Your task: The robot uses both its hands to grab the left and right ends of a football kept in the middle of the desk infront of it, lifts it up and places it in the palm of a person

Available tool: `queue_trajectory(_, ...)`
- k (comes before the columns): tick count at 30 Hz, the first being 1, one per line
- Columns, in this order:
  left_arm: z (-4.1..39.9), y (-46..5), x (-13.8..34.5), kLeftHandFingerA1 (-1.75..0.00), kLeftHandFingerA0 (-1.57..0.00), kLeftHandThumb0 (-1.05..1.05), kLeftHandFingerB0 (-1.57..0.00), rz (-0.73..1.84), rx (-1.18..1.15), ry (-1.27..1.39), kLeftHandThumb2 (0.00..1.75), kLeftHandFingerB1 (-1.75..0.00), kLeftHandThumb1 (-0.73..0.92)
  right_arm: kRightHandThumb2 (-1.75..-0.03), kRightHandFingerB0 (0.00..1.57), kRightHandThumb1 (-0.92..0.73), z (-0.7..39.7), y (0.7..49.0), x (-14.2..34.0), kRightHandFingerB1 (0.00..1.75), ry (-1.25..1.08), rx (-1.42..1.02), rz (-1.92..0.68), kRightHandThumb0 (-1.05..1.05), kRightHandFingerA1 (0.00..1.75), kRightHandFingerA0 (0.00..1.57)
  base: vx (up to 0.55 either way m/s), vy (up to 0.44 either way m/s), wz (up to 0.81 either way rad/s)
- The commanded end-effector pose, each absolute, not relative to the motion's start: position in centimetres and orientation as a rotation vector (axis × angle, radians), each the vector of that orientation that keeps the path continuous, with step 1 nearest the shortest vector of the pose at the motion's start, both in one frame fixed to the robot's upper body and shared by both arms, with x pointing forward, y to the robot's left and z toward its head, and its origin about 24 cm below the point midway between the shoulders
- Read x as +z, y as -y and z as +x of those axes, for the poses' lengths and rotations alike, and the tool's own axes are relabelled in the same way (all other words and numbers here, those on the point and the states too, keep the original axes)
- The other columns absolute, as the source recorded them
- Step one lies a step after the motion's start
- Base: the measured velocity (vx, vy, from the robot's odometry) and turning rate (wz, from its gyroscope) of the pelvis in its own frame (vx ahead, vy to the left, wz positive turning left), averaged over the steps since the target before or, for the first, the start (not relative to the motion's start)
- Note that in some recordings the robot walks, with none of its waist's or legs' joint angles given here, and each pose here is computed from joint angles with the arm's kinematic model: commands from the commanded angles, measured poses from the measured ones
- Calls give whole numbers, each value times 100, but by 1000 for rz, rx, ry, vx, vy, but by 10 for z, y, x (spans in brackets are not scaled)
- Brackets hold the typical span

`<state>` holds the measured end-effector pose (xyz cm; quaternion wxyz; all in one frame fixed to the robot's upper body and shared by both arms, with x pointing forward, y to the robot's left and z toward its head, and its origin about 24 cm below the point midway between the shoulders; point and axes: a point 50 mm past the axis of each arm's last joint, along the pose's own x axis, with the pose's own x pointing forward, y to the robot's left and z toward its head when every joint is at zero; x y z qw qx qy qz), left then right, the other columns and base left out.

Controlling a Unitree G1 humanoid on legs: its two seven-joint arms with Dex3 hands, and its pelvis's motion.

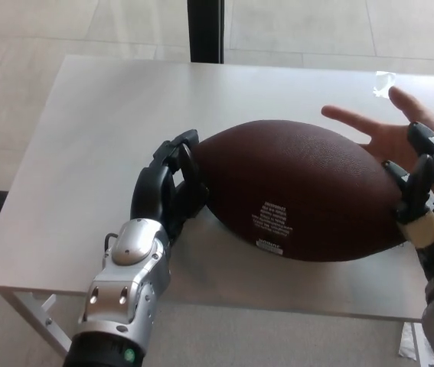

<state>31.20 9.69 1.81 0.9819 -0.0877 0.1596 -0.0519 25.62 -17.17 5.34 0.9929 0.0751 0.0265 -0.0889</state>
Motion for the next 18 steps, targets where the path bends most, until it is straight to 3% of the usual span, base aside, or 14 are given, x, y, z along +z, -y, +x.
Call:
queue_trajectory(1, 296, -101, -11, -58, -30, -90, -11, -157, -58, -479, 122, -37, 83, -86, 25, -89, 245, 161, 34, 35, -121, -201, 217, -100, 43, 35, 0, 0, 0)
queue_trajectory(2, 295, -101, -12, -53, -33, -101, -15, -146, -61, -478, 90, -29, 92, -84, 22, -92, 242, 159, 28, 33, -137, -209, 215, -98, 42, 32, 0, 0, 0)
queue_trajectory(3, 295, -103, -13, -56, -28, -92, -13, -138, -65, -477, 123, -38, 87, -83, 22, -92, 239, 158, 21, 33, -155, -206, 213, -97, 41, 31, 0, 0, 0)
queue_trajectory(4, 295, -104, -13, -56, -28, -92, -13, -139, -63, -482, 123, -38, 87, -83, 22, -92, 237, 158, 20, 33, -160, -204, 217, -97, 41, 31, 0, 0, 0)
queue_trajectory(6, 295, -105, -14, -55, -26, -91, -12, -145, -56, -486, 123, -39, 86, -83, 21, -91, 236, 157, 18, 33, -166, -213, 218, -99, 41, 32, 0, 0, 0)
queue_trajectory(7, 294, -107, -15, -51, -33, -98, -14, -144, -46, -490, 89, -29, 91, -83, 21, -92, 235, 158, 15, 32, -166, -217, 210, -98, 40, 31, 0, 0, 0)
queue_trajectory(16, 289, -110, -20, -48, -33, -100, -17, -156, -40, -510, 87, -30, 92, -78, 27, -92, 237, 153, 15, 35, -158, -239, 236, -94, 40, 35, 0, 0, 0)
queue_trajectory(17, 289, -109, -20, -49, -33, -101, -17, -160, -39, -508, 86, -30, 92, -90, 23, -87, 238, 152, 16, 36, -151, -235, 236, -102, 43, 35, 0, 0, 0)
queue_trajectory(18, 289, -109, -20, -50, -33, -101, -17, -158, -43, -506, 87, -30, 92, -87, 25, -87, 239, 151, 17, 36, -150, -237, 241, -102, 42, 36, 0, 0, 0)
